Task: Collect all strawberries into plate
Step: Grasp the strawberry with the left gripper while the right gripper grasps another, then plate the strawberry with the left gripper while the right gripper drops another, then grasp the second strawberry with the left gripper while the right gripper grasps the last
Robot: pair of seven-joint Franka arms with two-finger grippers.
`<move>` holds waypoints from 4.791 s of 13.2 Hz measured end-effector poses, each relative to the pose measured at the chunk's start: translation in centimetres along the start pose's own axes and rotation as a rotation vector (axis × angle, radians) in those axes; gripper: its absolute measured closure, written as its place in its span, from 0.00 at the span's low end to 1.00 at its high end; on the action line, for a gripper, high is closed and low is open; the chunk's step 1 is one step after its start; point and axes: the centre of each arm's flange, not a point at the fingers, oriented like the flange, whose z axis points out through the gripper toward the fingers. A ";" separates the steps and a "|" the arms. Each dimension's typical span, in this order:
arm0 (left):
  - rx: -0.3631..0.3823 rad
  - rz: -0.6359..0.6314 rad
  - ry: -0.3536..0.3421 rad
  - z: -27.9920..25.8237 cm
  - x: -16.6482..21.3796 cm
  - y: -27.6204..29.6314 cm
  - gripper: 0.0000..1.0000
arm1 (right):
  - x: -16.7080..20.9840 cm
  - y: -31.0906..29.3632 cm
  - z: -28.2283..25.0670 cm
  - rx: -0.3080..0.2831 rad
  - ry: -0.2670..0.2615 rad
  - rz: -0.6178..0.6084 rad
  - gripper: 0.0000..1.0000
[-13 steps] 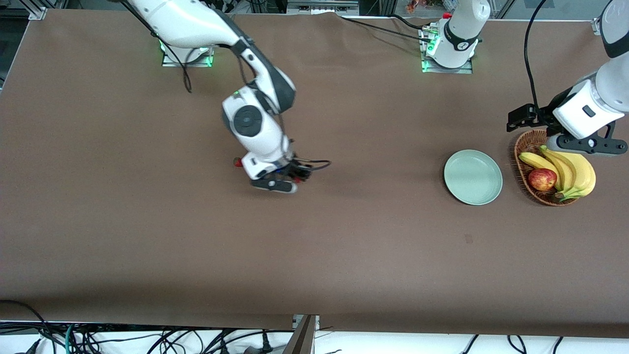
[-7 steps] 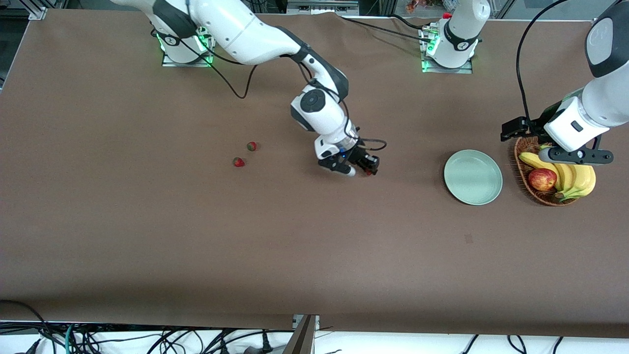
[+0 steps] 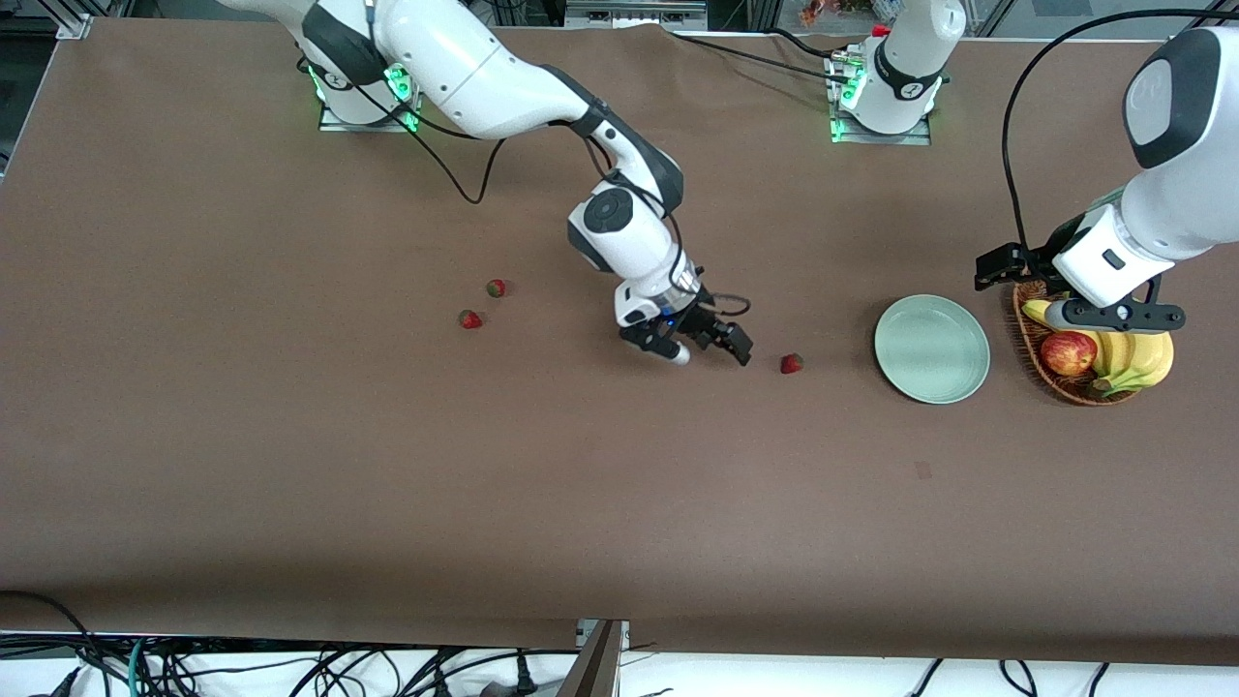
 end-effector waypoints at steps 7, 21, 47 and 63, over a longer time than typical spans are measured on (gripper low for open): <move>-0.002 -0.075 0.087 10.9 -1.2 10.0 0.00 | 17.5 9.6 -10.0 -0.490 -0.075 -0.377 0.03; -0.054 -0.204 0.166 29.1 6.4 15.1 0.00 | 13.6 29.5 -11.5 -0.587 -0.175 -0.302 0.13; 0.013 0.034 -0.051 21.5 3.3 -11.4 0.67 | -3.1 2.1 -0.4 0.007 -0.045 0.104 0.68; 0.005 0.002 0.049 19.5 1.8 -3.8 0.00 | 14.0 9.7 -12.1 -0.512 -0.169 -0.246 0.11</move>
